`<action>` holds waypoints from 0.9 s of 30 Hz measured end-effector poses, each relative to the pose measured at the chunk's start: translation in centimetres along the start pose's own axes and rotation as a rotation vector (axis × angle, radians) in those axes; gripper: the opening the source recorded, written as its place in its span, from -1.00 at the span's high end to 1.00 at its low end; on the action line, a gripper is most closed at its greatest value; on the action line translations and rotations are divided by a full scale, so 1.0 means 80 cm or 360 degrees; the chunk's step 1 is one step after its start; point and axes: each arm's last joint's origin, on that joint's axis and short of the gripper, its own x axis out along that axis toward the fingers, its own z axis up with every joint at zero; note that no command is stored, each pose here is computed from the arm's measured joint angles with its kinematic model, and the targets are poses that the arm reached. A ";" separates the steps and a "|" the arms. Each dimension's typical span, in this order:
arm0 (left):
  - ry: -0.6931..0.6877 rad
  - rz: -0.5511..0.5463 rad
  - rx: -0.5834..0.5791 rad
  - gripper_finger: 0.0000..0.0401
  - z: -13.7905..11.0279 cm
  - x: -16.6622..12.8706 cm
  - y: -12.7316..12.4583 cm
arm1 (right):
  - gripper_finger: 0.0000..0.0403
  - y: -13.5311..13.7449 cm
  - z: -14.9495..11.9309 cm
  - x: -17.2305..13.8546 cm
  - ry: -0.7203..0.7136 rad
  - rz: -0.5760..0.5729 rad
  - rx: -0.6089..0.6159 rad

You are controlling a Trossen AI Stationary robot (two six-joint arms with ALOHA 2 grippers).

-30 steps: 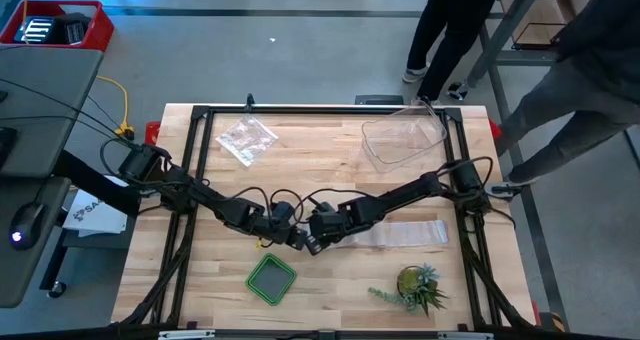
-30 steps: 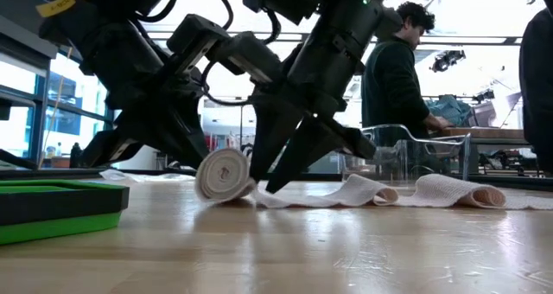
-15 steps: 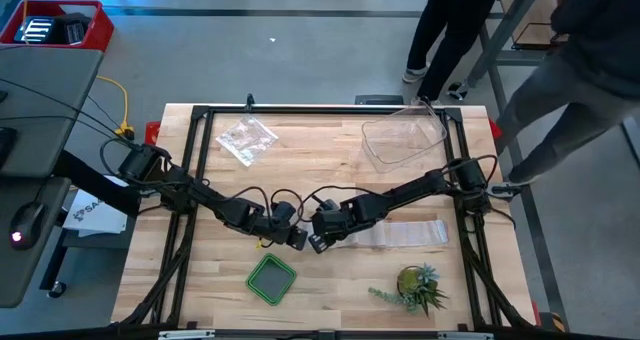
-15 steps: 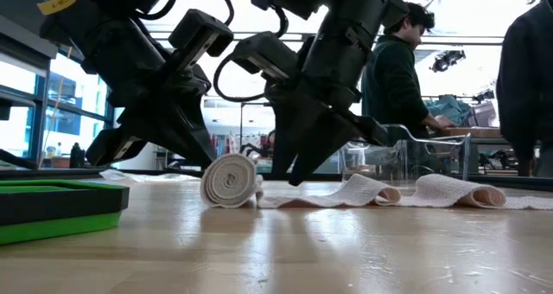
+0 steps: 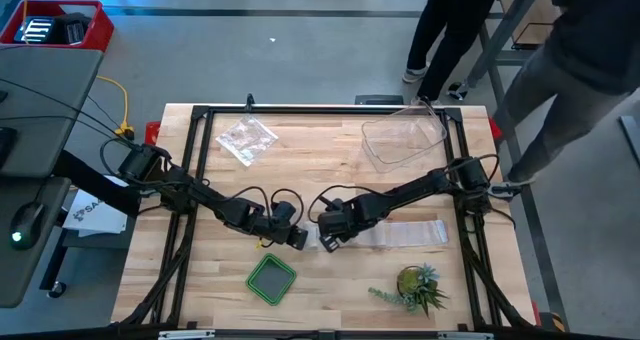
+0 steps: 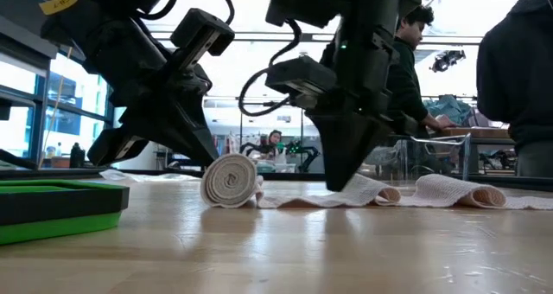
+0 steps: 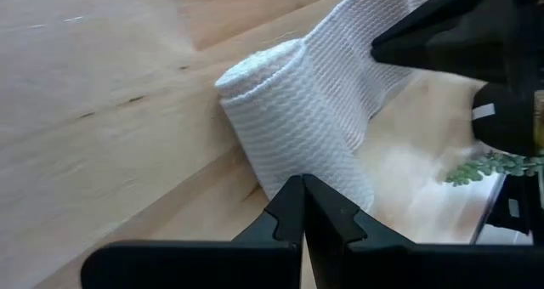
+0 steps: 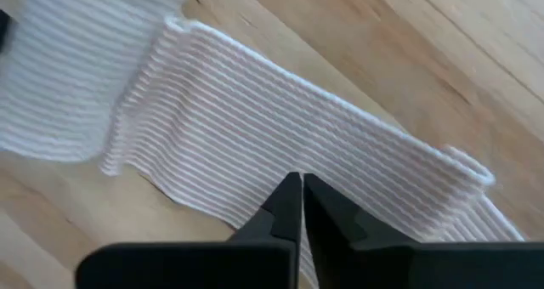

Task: Roll bandage
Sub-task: Roll the white bandage

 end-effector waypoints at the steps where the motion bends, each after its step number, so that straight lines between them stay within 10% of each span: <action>1: 0.0000 0.0000 0.0003 1.00 0.000 0.000 0.000 | 0.97 0.001 0.001 0.000 -0.0016 0.0009 0.0008; 27: -0.0013 -0.0053 0.0065 1.00 0.007 0.013 0.001 | 1.00 0.004 0.004 0.003 -0.0067 0.0066 0.0056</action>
